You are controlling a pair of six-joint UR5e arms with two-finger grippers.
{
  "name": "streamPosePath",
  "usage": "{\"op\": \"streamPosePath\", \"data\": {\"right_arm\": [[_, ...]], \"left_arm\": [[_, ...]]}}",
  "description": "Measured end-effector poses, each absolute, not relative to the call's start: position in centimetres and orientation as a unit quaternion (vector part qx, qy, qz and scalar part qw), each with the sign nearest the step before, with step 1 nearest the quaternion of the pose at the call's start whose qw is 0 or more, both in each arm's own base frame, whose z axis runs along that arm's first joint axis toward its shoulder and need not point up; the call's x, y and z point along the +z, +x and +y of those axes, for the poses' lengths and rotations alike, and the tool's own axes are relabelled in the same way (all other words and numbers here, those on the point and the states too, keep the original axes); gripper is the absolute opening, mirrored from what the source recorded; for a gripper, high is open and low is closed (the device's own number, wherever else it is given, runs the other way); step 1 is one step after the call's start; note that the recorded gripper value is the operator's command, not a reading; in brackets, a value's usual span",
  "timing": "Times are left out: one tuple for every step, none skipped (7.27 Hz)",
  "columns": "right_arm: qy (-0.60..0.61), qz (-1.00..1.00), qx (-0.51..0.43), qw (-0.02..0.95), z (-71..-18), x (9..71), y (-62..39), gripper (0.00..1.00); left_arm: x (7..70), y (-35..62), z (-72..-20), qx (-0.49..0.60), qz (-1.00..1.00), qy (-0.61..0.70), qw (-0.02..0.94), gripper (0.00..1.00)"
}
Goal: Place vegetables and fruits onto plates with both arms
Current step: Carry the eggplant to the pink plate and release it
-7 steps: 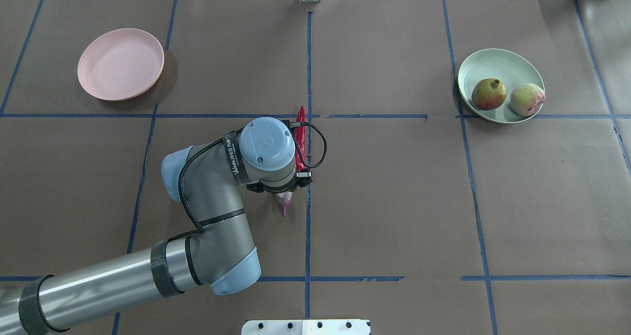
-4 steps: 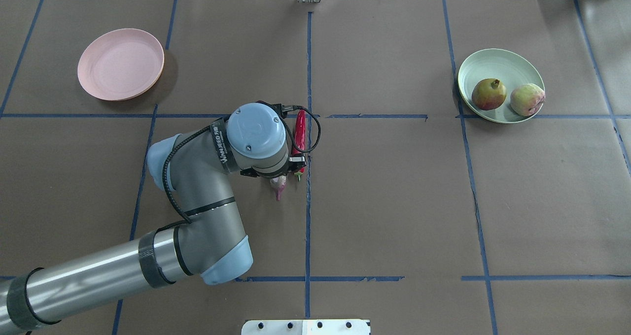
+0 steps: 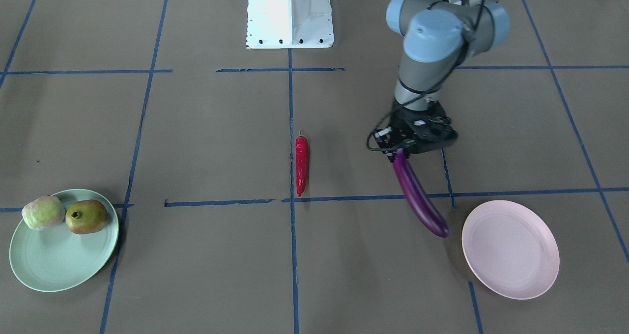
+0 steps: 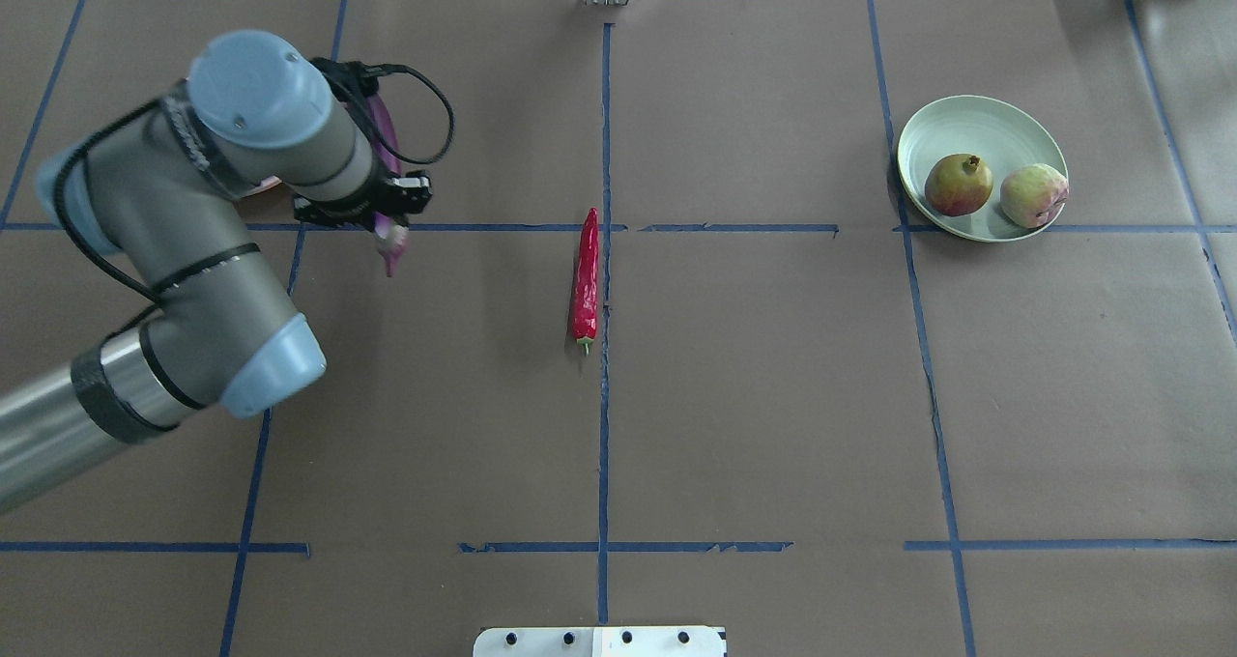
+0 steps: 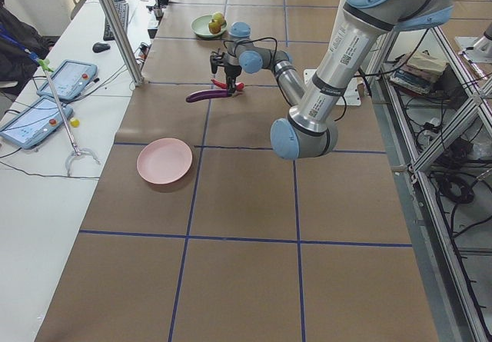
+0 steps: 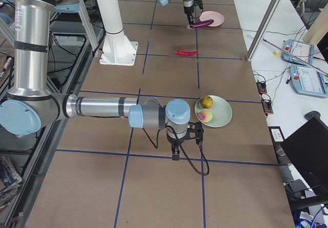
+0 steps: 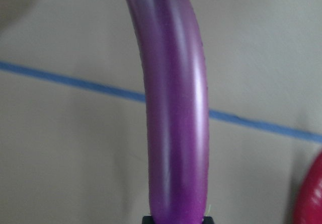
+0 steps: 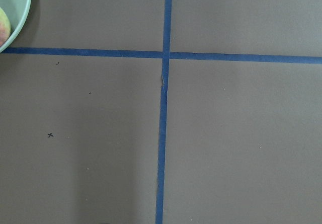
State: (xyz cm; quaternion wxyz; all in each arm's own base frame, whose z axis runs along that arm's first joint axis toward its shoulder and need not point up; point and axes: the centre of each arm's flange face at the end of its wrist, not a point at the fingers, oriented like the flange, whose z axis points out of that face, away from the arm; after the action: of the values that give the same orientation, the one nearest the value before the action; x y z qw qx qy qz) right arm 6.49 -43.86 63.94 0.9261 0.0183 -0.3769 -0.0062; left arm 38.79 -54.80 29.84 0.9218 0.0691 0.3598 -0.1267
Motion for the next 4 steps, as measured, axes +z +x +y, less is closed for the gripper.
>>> {"op": "streamPosePath", "data": {"right_arm": [[0.019, -0.377, -0.006, 0.926, -43.6, 63.9, 6.5, 1.00], [0.018, -0.377, -0.006, 0.926, -43.3, 63.8, 6.5, 1.00], [0.019, -0.377, -0.006, 0.926, -43.2, 63.8, 6.5, 1.00], [0.019, -0.377, -0.006, 0.926, -43.2, 63.7, 6.5, 1.00]], "left_arm": [[34.1, 35.1, -58.3, -0.109, 0.330, 0.071, 0.935, 0.00], [39.0, 32.3, -61.5, -0.092, 0.303, 0.064, 0.946, 0.03], [43.7, 30.2, -64.1, -0.075, 0.287, 0.058, 0.953, 0.85], [47.5, 28.9, -65.8, -0.061, 0.282, 0.056, 0.956, 1.00]]}}
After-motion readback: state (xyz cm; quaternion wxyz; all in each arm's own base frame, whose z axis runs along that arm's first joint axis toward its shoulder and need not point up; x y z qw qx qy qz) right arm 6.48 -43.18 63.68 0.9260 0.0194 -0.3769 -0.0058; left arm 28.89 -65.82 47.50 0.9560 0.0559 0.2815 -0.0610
